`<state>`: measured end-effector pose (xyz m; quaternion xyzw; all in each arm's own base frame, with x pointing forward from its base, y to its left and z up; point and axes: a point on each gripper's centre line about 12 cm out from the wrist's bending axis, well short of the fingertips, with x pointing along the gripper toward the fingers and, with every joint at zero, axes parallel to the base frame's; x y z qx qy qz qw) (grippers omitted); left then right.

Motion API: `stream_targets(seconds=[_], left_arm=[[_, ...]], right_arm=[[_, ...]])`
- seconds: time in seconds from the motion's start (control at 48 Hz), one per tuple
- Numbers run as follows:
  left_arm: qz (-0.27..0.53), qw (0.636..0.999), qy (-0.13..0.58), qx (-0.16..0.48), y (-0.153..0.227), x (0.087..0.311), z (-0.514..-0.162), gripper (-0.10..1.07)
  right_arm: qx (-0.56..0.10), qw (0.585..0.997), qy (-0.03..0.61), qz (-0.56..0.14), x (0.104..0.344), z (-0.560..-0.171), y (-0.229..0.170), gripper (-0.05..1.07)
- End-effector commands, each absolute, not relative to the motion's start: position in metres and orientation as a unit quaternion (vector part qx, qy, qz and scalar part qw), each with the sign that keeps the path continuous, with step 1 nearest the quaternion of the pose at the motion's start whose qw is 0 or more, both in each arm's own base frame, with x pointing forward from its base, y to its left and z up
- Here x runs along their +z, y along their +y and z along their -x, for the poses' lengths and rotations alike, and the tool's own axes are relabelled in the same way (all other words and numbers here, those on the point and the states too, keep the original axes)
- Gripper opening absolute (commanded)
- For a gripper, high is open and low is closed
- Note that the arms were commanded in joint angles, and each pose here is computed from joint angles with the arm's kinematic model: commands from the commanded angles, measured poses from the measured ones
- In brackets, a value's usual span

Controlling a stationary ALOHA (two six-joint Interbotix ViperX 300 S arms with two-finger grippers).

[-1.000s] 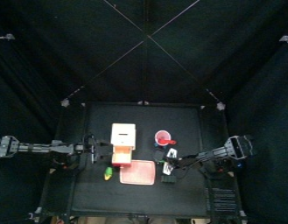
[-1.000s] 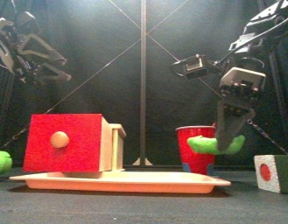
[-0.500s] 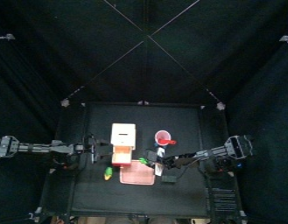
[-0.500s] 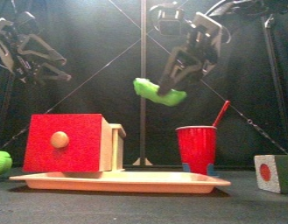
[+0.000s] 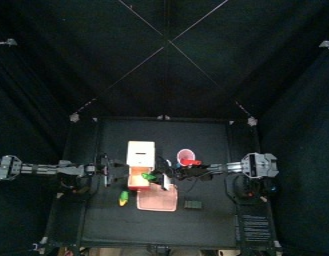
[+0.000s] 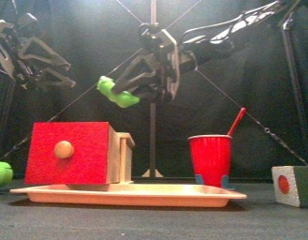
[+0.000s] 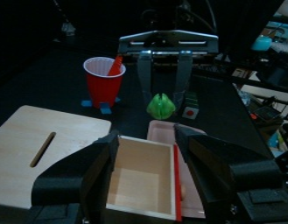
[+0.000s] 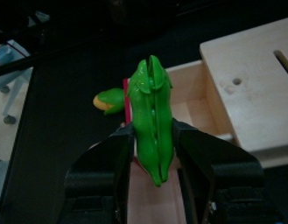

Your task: Put pea in drawer

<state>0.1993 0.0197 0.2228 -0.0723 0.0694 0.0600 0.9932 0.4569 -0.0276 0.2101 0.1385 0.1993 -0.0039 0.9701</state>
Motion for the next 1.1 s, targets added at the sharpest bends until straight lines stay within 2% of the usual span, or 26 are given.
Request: stream_targets(seconds=[0.0, 0.333, 0.625, 1.083], left_arm=[[0.073, 0.994, 0.06, 0.061, 0.021, 0.228, -0.201, 0.89], [0.074, 0.993, 0.062, 0.061, 0.02, 0.226, -0.2, 0.89], [0.074, 0.993, 0.063, 0.061, 0.02, 0.225, -0.2, 0.89], [0.074, 0.993, 0.064, 0.061, 0.02, 0.225, -0.2, 0.89]], right_arm=[[0.013, 0.977, 0.158, -0.141, 0.227, -0.476, -0.029, 0.6], [0.013, 0.975, 0.168, -0.142, 0.209, -0.497, -0.031, 0.6], [0.013, 0.976, 0.167, -0.142, 0.209, -0.5, -0.031, 0.61], [0.012, 0.975, 0.172, -0.142, 0.203, -0.502, -0.032, 0.72]])
